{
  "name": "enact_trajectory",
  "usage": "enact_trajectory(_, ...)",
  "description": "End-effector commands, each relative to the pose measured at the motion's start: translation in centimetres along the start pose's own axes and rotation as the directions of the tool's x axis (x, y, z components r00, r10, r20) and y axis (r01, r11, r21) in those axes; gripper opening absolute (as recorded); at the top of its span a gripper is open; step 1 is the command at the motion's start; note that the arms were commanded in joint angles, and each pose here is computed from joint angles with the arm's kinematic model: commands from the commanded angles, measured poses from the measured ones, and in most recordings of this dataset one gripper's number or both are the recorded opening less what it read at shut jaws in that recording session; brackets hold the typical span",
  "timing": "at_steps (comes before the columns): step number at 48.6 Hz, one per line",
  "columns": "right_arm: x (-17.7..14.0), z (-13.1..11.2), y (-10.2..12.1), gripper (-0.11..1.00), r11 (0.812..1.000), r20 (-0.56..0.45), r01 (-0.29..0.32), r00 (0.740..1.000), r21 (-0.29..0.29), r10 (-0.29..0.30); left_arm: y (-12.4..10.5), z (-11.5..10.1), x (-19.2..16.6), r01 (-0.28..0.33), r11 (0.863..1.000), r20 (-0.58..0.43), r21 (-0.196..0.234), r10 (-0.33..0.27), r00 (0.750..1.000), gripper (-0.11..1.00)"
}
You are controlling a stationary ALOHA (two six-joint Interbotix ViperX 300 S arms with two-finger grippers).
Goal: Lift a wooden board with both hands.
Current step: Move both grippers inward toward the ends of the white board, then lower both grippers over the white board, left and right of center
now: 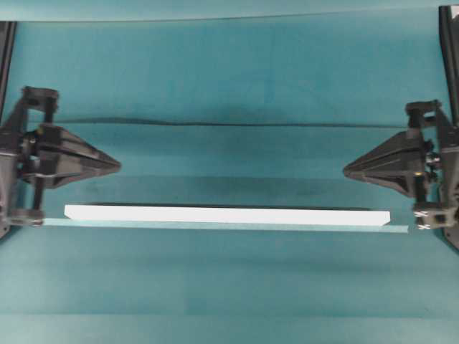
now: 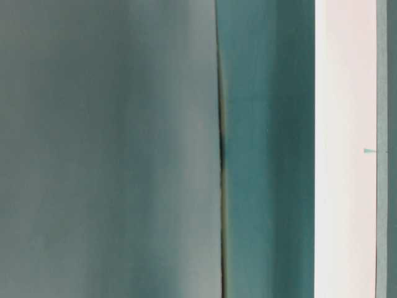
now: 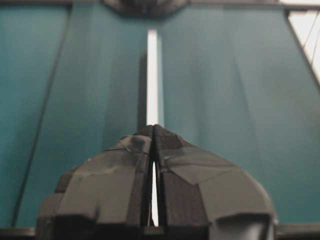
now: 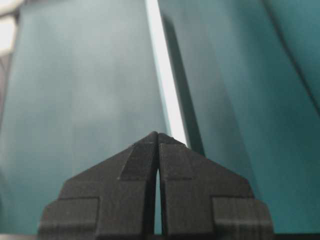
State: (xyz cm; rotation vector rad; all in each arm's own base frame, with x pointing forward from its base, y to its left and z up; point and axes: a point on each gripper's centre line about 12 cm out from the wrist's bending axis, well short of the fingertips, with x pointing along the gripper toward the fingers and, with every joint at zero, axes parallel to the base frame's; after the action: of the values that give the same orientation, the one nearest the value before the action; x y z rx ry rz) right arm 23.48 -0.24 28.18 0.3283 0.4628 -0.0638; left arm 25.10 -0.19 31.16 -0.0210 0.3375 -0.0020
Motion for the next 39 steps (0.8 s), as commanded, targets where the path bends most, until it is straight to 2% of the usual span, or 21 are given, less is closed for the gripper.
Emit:
enact_trajectory(1, 0.7, 0.4, 0.2, 0.0, 1.0, -0.078, 0.017, 0.997, 0.013, -0.016, -0.1, 1.3, 0.7, -0.001, 1.0, -0.035, -0.006, 0.001, 0.999, -0.01)
enact_trajectory(9, 2.2, 0.5, 0.3, 0.0, 0.999, -0.192, 0.042, 0.981, 0.01, -0.039, -0.2, 0.7, 2.5, 0.0, 1.0, -0.166, -0.007, -0.001, 0.986, -0.01)
enact_trajectory(17, 3.9, 0.8, 0.5, 0.0, 0.998, -0.318, 0.067, 0.946, -0.001, -0.064, -0.6, -0.3, 4.1, 0.004, 1.0, -0.305, -0.006, -0.005, 0.952, -0.01)
enact_trajectory(29, 6.8, 0.8, 0.3, 0.0, 0.993, -0.509, 0.109, 0.853, -0.043, -0.116, -0.7, -0.9, 6.2, -0.033, 0.997, -0.452, -0.066, -0.001, 0.892, -0.01)
enact_trajectory(39, 9.3, 0.3, -0.6, 0.0, 0.988, -0.628, 0.118, 0.762, -0.104, -0.157, -0.5, -1.5, 6.7, -0.047, 0.997, -0.51, -0.065, 0.008, 0.86, -0.01)
